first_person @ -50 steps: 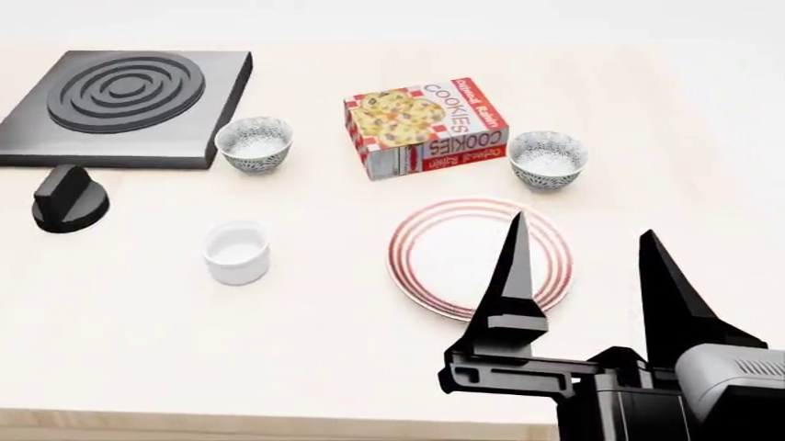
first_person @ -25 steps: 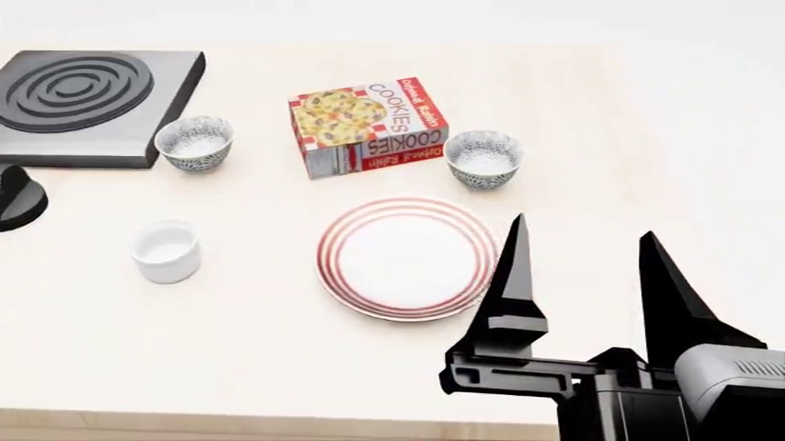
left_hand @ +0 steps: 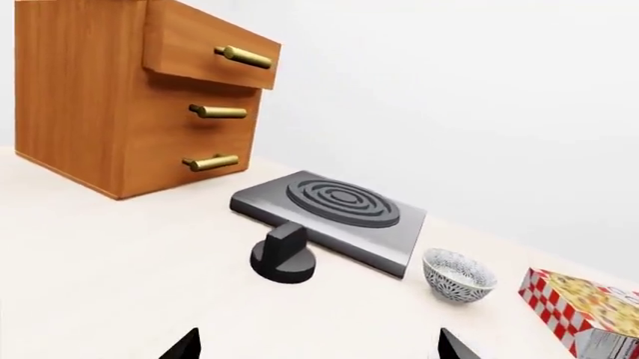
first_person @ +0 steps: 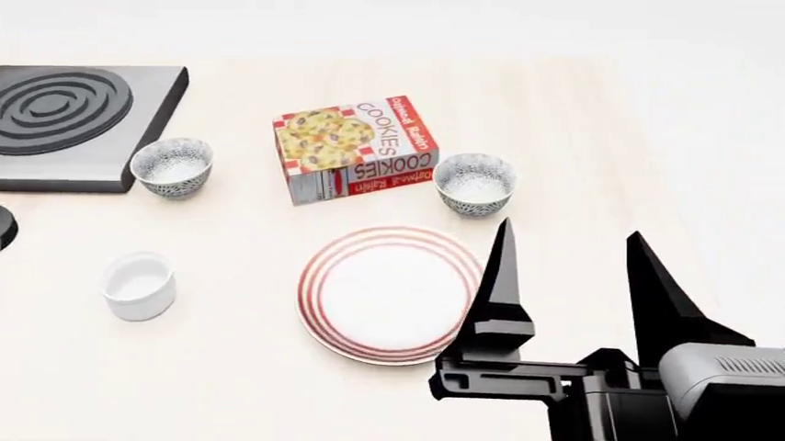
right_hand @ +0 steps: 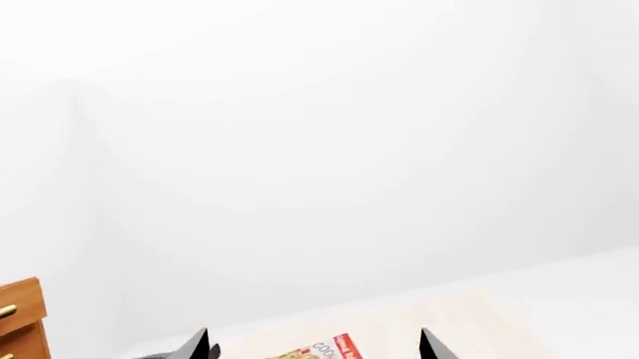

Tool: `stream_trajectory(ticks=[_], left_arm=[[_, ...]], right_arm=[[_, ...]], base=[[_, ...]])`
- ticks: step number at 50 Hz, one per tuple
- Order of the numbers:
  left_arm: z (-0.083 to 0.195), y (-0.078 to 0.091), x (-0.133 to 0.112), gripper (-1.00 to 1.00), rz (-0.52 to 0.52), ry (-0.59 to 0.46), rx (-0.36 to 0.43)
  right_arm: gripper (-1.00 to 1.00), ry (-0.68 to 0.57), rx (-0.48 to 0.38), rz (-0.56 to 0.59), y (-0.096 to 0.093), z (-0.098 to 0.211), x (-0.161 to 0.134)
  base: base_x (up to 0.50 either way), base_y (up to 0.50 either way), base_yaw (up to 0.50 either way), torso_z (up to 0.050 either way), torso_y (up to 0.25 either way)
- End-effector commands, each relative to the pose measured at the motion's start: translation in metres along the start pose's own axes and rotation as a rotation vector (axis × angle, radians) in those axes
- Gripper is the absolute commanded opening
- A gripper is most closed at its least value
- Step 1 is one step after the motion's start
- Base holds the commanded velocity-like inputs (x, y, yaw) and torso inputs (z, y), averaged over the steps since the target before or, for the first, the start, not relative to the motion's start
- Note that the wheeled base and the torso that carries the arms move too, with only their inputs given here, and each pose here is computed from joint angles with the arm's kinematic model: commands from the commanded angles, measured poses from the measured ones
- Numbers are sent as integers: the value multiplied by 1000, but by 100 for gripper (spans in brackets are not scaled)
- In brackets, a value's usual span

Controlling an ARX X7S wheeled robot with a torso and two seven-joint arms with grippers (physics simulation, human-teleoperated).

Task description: Pick the akita bowl next to the plate and place it on the plate.

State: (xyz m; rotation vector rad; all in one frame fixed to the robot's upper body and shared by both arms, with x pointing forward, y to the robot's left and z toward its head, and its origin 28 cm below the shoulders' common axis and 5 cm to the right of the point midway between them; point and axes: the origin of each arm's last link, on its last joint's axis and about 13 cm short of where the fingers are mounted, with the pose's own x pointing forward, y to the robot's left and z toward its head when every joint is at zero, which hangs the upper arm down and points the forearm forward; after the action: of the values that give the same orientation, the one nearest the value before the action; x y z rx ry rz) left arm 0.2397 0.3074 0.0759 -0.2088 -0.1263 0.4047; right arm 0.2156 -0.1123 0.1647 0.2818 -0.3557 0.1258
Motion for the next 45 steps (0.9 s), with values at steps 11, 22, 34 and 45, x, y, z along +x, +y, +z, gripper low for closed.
stream_trajectory(ticks=[11,22,34,45], left_arm=[[0,0,0,100,-1,-2,1],[1,0,0,100,0,-1,2],[0,0,1,100,-1,-1,1],[-1,0,0,100,-1,-2,1]], right_arm=[[100,3,7,-3,0,0,0],[100,4,9,-4,0,0,0],[100,5,6,-3,0,0,1],[100,5,5,-2,0,0,0]], base=[[500,0,0,0,0],[500,0,0,0,0],[500,0,0,0,1],[500,0,0,0,0]])
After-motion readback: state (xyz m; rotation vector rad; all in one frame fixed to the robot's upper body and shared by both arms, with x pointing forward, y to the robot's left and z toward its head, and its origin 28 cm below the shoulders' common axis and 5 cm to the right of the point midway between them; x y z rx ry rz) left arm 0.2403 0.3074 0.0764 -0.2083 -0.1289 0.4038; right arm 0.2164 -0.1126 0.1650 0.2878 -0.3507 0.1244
